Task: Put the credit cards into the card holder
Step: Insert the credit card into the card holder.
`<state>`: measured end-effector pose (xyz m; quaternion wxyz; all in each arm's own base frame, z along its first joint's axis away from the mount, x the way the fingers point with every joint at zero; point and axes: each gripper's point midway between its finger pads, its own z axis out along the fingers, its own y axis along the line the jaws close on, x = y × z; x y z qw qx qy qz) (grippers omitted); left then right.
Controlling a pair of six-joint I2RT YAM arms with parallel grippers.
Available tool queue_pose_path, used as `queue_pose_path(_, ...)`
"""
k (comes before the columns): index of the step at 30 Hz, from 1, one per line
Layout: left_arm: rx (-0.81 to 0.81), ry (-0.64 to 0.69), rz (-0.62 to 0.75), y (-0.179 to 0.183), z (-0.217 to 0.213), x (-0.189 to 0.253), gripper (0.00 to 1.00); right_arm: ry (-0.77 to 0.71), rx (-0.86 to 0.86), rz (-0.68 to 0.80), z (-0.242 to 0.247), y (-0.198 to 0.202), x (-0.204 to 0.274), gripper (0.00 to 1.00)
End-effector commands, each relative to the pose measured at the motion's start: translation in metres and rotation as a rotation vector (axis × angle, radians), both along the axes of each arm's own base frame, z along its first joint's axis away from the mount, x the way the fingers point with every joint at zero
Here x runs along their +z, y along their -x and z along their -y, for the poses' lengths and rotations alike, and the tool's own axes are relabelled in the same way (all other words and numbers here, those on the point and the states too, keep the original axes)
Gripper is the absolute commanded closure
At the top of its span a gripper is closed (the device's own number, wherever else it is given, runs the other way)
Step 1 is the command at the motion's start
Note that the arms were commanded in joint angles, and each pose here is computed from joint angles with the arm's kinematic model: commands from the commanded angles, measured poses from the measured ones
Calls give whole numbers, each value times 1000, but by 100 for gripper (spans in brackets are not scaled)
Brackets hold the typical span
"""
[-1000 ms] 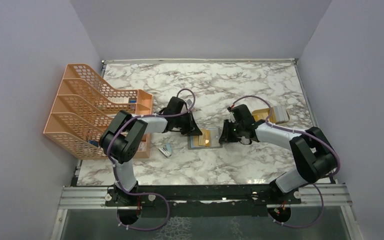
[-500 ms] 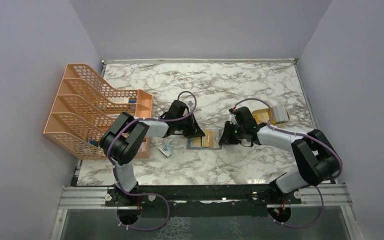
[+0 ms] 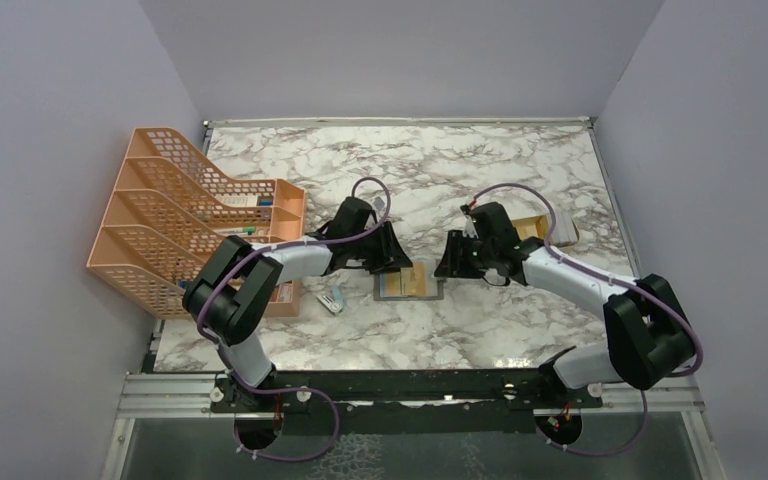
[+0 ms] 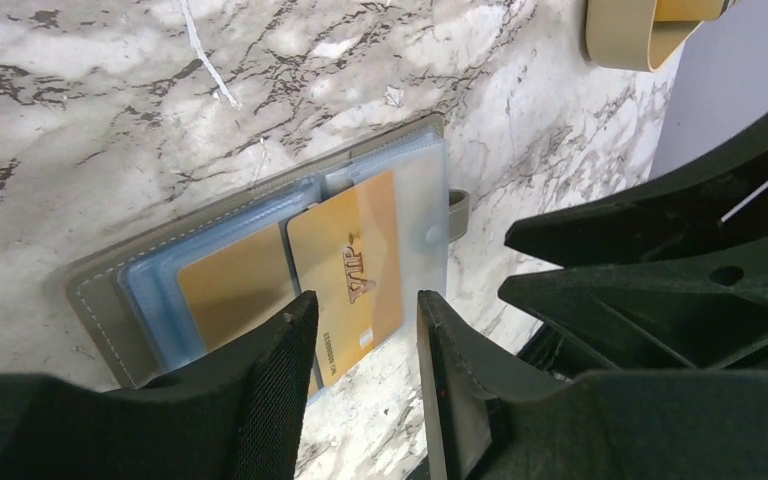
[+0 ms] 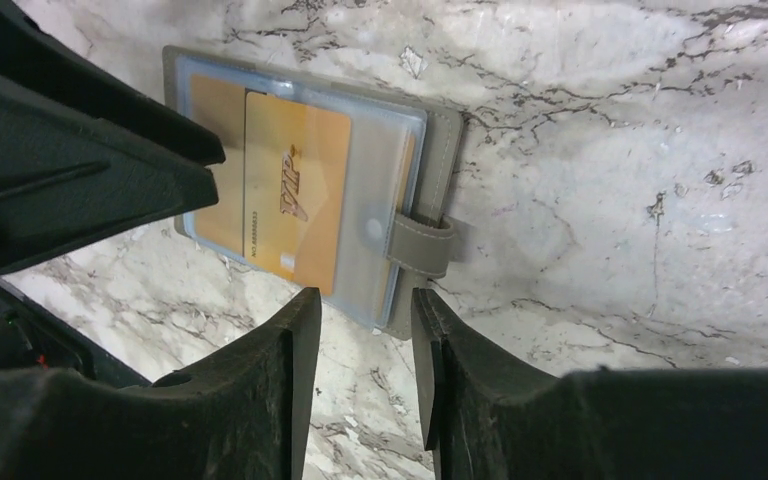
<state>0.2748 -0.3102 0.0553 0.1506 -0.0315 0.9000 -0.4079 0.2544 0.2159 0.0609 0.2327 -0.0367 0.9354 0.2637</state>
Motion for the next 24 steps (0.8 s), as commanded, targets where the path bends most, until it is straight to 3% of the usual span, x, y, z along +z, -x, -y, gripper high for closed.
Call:
queue_pose_path(1, 0, -3, 47, -2, 2, 17, 54, 32, 2, 6, 0, -7, -2, 60)
queue_pose_path(11, -39, -16, 52, 11, -2, 12, 50, 16, 24, -56, -7, -2, -30, 56)
queue_pose_path(24, -56, 32, 71, 17, 1, 11, 45, -91, 50, -53, -20, 7, -26, 65)
